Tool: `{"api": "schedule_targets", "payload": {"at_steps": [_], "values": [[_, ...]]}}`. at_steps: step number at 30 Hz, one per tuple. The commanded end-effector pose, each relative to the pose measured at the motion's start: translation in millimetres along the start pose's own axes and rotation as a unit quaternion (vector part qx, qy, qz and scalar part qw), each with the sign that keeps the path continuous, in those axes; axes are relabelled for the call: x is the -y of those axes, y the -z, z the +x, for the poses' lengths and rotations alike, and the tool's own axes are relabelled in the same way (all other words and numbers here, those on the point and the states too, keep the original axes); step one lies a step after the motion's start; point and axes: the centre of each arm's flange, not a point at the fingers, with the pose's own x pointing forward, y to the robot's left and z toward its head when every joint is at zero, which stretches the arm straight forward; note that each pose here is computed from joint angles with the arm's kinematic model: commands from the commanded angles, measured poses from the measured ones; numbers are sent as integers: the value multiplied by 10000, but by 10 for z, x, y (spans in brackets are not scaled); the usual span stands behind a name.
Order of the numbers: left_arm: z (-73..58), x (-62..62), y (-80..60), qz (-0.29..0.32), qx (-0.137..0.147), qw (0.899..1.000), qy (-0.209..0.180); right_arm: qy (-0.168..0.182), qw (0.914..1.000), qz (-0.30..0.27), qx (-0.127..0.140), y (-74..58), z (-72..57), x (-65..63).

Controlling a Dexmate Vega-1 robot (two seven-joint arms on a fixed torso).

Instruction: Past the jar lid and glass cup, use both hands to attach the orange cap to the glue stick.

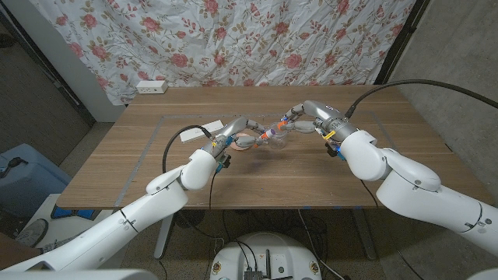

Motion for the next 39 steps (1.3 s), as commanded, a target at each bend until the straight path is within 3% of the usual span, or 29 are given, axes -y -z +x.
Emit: {"api": "schedule_targets", "payload": {"at_steps": [1,39], "values": [[25,0,3,-30,-2,10000,-15,39,10000,-49,-37,-45,57,-52],[5,29,-24,-48,19,10000,-46,-19,9999,-107,-32,-89,50,-99]]}}
